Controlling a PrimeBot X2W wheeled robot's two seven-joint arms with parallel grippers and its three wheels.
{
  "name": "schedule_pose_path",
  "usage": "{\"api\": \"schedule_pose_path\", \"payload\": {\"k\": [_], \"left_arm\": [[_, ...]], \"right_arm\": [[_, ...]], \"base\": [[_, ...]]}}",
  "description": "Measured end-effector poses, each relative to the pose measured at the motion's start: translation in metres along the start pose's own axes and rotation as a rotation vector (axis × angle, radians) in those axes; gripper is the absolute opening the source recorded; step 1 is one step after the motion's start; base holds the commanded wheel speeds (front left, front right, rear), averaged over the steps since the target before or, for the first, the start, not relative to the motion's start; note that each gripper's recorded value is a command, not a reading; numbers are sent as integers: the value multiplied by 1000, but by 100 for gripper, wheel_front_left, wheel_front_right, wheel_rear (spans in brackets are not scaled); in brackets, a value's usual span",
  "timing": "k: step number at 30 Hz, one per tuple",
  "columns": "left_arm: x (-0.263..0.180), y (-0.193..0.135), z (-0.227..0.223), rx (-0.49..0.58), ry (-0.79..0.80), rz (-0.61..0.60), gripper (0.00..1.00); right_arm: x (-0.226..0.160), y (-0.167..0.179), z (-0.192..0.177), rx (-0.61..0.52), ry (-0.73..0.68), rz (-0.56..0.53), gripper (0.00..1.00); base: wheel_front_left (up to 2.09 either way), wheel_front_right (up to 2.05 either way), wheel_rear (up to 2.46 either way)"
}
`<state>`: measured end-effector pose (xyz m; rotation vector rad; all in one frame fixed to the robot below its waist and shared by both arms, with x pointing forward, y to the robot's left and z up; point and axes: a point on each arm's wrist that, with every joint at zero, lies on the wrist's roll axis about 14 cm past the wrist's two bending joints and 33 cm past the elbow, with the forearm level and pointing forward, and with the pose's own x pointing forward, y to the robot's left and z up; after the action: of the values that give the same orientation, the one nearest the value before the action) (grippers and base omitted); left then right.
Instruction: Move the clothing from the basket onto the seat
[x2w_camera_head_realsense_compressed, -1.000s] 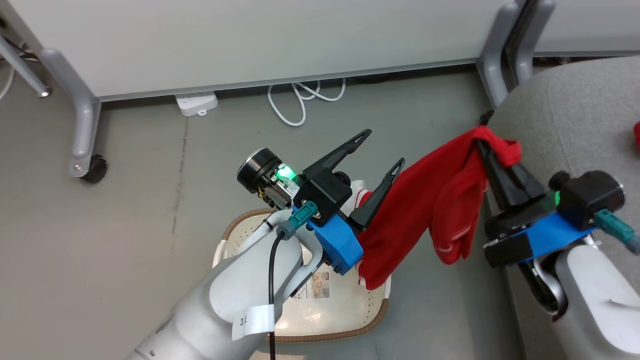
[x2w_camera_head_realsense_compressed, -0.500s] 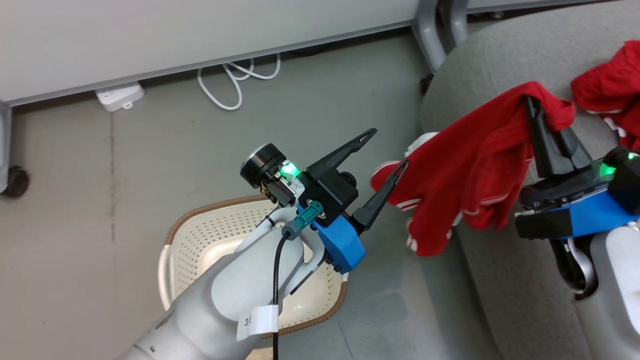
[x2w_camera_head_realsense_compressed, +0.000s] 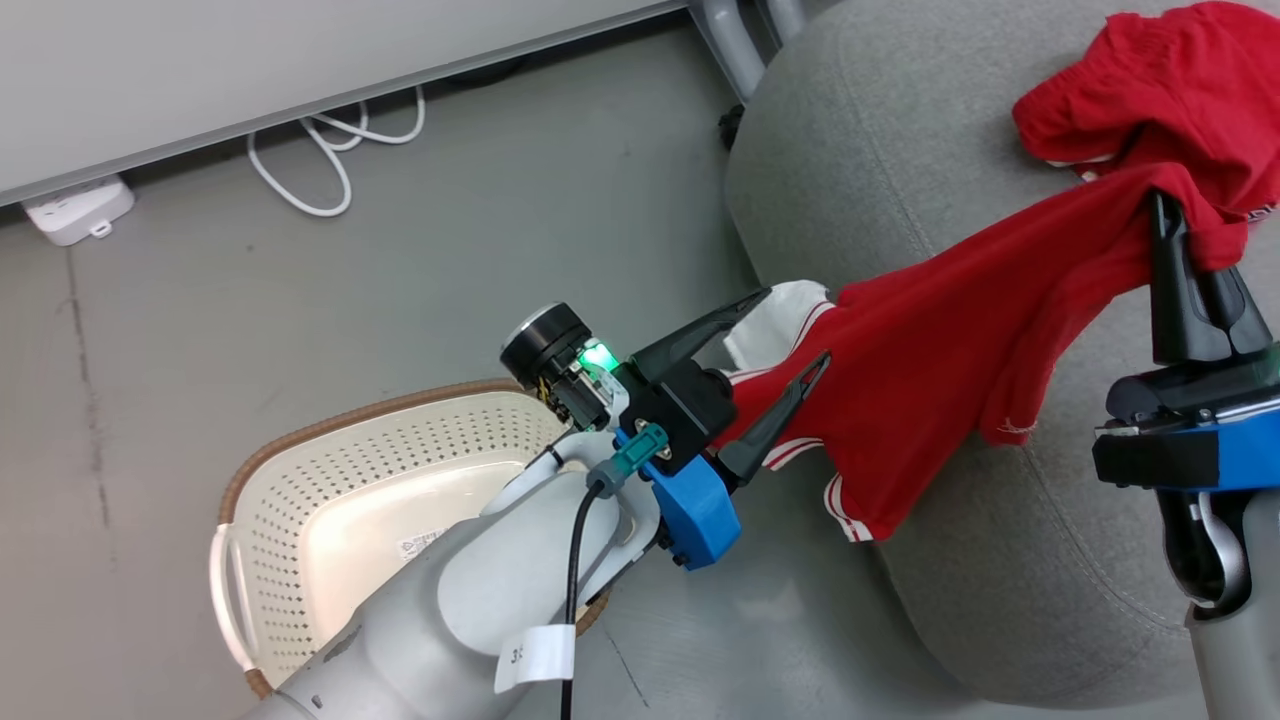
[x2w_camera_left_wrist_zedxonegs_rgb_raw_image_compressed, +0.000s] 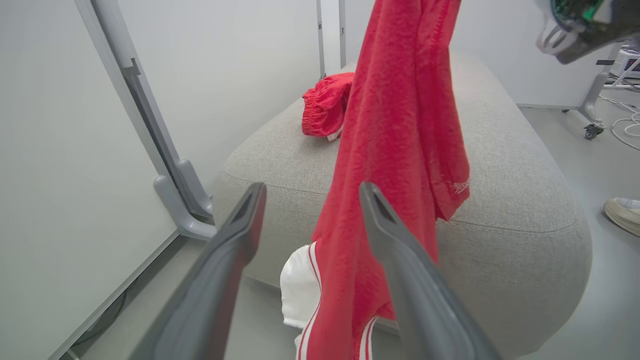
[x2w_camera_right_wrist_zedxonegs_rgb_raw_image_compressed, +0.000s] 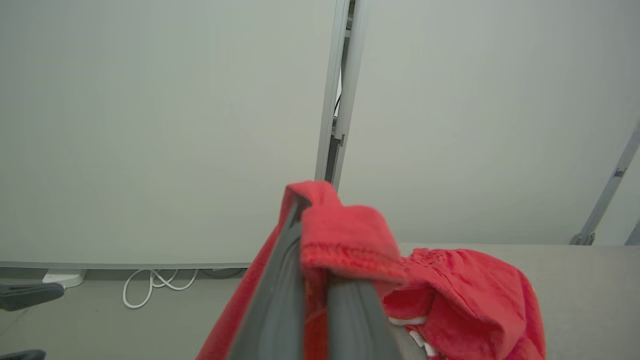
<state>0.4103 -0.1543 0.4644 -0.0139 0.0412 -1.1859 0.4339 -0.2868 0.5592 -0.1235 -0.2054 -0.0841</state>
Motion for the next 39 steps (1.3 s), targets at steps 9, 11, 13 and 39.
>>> {"api": "schedule_pose_path", "payload": {"k": [9,11,13,39], "left_arm": [[11,-22,-9,-11,13,-80,100],[11,-23,-10,-15,16,-83,100],[11,-24,-9,-16,16,-85,100],[14,21,-38,-39,15,-27,100]], "right_arm": [[-18,-23,-5,-21,32,-75,0],[-19,-23,-5,-20,32,-78,0],[-20,-23,-5,-19,32,-80,0],[107,-111,167,-388,-414,-165,0]], "base": [[0,0,0],[0,0,0],[0,0,0],[0,0,0]]}}
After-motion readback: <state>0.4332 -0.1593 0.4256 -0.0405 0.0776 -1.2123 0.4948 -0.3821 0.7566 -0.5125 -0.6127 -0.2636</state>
